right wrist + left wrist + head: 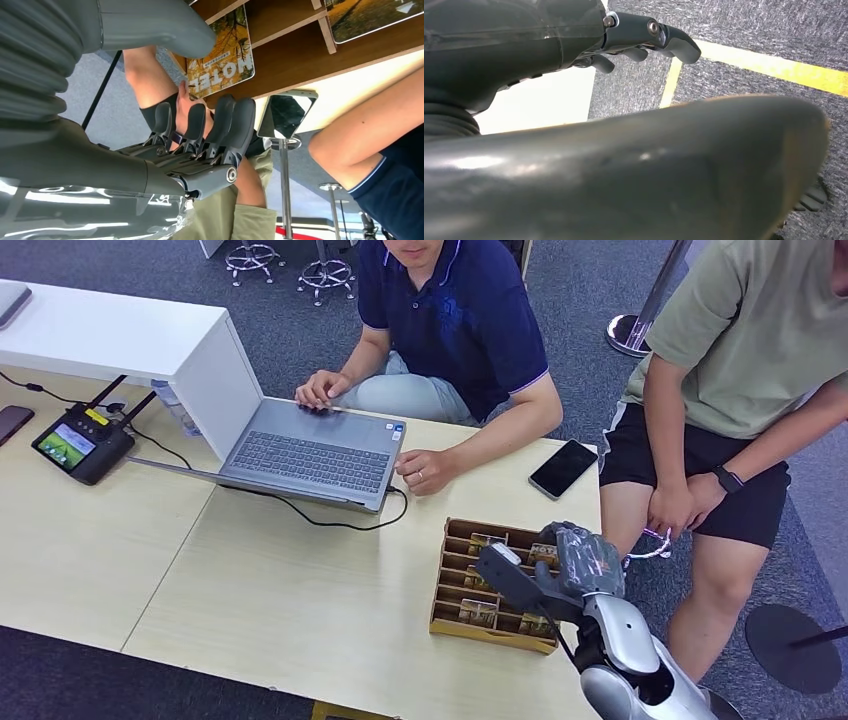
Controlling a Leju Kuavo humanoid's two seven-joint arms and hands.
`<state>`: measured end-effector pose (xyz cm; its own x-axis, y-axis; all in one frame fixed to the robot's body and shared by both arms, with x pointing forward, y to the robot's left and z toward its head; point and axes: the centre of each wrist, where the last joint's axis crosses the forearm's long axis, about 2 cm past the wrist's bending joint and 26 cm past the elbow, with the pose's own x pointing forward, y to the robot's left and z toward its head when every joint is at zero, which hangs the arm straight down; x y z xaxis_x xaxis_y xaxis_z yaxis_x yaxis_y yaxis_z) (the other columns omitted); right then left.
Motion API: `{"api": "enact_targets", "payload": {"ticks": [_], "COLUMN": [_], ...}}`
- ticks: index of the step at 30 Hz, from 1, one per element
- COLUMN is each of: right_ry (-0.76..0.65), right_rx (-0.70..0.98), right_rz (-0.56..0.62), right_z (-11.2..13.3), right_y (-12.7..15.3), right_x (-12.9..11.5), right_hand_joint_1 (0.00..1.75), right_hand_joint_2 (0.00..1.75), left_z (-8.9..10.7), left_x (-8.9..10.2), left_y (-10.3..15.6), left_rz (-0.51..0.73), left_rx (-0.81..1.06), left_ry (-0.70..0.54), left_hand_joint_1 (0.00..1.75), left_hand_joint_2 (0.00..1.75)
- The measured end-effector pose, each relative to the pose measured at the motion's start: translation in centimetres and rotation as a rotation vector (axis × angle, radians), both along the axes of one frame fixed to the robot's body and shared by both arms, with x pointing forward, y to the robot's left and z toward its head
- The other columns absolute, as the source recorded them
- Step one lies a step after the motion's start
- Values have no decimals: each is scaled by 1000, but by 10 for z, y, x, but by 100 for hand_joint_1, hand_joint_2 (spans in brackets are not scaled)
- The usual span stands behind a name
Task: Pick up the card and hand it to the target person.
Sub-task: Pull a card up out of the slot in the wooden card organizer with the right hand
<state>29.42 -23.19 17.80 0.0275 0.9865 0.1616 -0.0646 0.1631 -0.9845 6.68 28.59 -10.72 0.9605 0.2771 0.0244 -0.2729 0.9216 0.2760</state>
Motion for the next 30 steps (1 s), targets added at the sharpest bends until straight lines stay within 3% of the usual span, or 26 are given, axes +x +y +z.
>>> {"api": "enact_targets", "payload": {"ticks": [24,30], "right_ry": [31,37], "right_rx": [-15,-23], "right_rz": [22,25], "right_z": [-4,-4], "right_y": [6,5], "right_x": [0,1], "right_hand_joint_1": [95,114], "right_hand_joint_2": [175,175], "left_z": [0,0], "left_x": [0,0], "left_y": [-1,-2], "left_rz": [3,7], "left_rx": [-1,1], "left_ry": [-3,-2], "left_hand_joint_1": [0,0], "left_hand_joint_2": [0,0]}}
